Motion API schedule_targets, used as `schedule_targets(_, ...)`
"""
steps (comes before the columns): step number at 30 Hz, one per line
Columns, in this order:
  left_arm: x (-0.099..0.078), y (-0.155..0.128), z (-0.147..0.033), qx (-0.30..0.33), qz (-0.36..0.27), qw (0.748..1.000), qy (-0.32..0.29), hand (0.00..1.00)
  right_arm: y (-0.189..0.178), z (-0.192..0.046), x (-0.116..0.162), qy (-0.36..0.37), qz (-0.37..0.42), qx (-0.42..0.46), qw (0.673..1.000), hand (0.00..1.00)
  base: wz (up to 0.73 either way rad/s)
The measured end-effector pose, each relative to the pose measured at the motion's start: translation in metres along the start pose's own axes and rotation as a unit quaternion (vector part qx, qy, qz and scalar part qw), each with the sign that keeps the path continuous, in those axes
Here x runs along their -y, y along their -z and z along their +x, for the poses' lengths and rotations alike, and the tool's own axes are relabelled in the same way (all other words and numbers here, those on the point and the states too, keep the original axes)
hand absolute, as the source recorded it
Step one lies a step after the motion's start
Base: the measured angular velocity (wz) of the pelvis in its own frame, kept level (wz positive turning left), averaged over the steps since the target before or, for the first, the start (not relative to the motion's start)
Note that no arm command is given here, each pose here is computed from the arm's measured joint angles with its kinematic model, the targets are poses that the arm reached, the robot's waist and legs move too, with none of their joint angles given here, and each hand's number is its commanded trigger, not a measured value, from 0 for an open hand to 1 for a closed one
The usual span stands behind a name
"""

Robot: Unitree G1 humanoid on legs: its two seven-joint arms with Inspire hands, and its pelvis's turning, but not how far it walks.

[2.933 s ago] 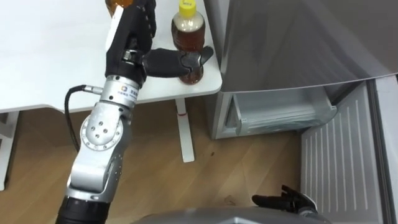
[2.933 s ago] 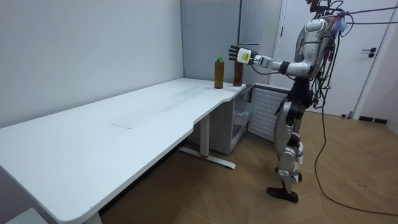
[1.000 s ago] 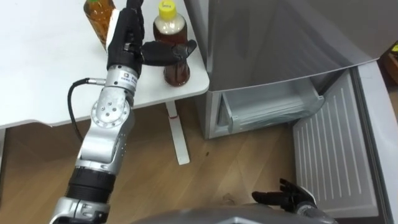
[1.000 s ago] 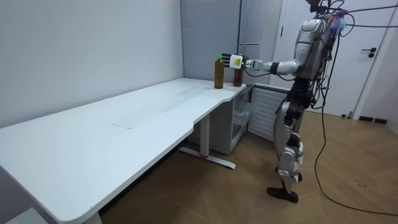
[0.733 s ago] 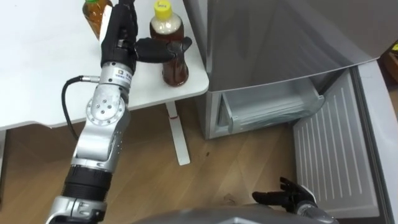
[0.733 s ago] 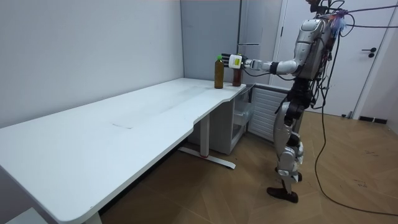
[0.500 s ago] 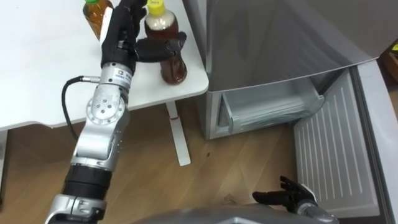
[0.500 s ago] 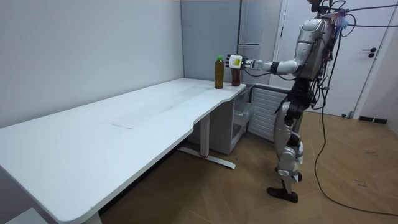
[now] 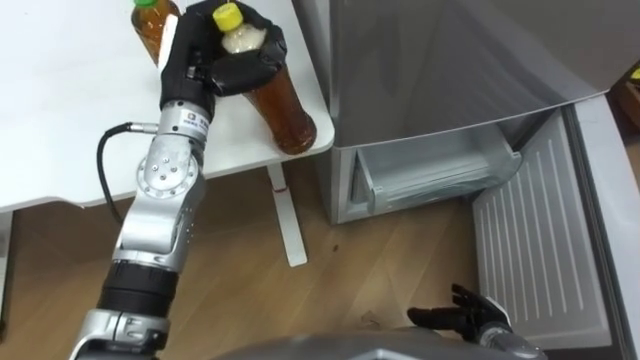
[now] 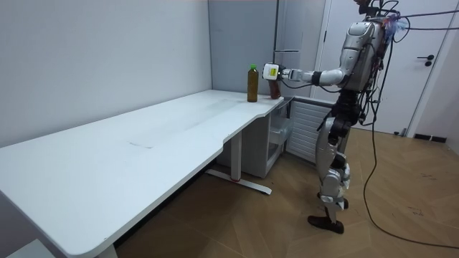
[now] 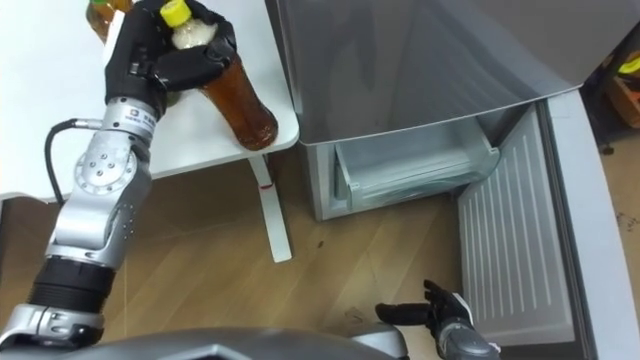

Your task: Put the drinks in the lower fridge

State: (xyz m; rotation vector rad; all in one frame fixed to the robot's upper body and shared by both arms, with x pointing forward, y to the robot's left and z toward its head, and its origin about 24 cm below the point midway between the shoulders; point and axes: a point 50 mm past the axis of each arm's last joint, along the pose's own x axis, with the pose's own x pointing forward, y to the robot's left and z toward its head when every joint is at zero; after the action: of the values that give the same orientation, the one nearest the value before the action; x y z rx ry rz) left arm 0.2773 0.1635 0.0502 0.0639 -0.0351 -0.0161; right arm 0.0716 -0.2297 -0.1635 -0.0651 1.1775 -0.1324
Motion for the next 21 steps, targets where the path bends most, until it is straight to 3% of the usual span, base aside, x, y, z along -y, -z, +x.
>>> schedule_targets(14,0.017,0.009,-0.002,-0.044,-0.017,0.997,0.06,1.0,-0.004,0.002,-0.003,0.009,0.005,-0.004,1.0,0.0,0.0)
schedule_targets(21,0.023,-0.005,-0.001,-0.016,-0.038,0.997,0.071,1.0,-0.014,0.001,-0.01,-0.005,-0.031,0.017,0.999,0.0,0.0)
